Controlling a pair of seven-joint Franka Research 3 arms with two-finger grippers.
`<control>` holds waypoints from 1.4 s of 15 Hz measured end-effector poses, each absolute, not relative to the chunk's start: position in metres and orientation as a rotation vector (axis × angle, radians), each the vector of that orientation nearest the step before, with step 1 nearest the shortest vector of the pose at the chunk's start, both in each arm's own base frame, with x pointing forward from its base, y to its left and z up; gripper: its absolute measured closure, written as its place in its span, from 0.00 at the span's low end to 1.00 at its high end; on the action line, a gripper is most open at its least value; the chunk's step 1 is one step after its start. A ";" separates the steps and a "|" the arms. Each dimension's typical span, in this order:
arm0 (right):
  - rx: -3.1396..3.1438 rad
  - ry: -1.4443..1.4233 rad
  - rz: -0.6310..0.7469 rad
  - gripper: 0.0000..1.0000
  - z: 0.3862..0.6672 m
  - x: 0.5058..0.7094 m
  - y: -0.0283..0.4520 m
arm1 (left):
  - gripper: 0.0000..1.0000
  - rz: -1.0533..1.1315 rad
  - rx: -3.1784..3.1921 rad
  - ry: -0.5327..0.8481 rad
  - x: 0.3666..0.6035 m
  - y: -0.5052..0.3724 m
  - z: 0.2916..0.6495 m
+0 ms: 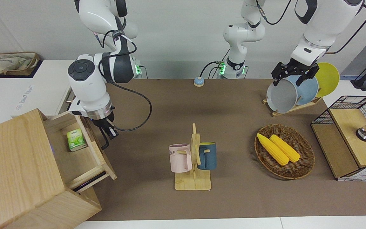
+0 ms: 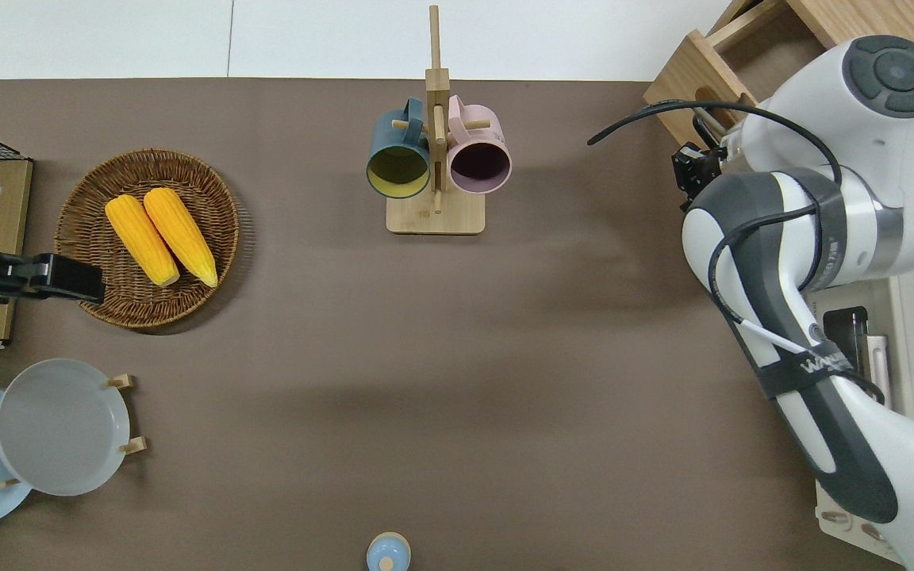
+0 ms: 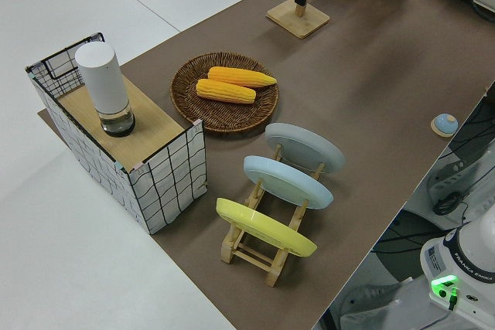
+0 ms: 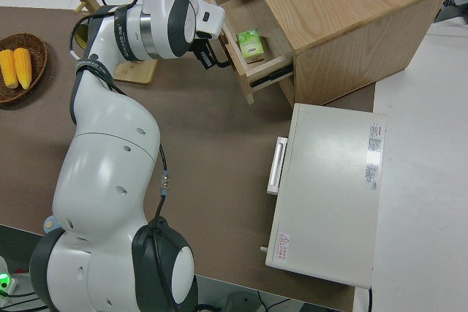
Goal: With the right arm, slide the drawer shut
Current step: 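Push the drawer fully shut with the right gripper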
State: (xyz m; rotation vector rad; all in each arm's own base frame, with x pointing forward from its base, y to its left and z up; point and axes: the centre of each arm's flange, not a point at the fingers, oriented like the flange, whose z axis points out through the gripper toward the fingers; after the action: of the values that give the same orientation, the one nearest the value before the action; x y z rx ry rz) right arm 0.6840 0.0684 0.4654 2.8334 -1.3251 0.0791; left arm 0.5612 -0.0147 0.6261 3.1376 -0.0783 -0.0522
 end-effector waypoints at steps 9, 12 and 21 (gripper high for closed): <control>2.863 -1.269 0.088 0.99 0.467 0.691 0.026 | 0.00 -0.052 3.138 -0.078 0.561 -0.015 0.626; 2.865 -1.264 0.095 0.99 0.469 0.693 0.010 | 0.00 -0.052 3.138 -0.078 0.561 -0.015 0.626; 2.914 -1.169 0.107 0.99 0.475 0.694 -0.036 | 0.00 -0.052 3.138 -0.078 0.561 -0.015 0.626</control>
State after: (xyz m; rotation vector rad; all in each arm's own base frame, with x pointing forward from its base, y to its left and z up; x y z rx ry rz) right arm 0.6938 -0.0360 0.4750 2.9144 -1.1685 0.1066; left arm 0.5612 -0.0147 0.6261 3.1376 -0.0783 -0.0522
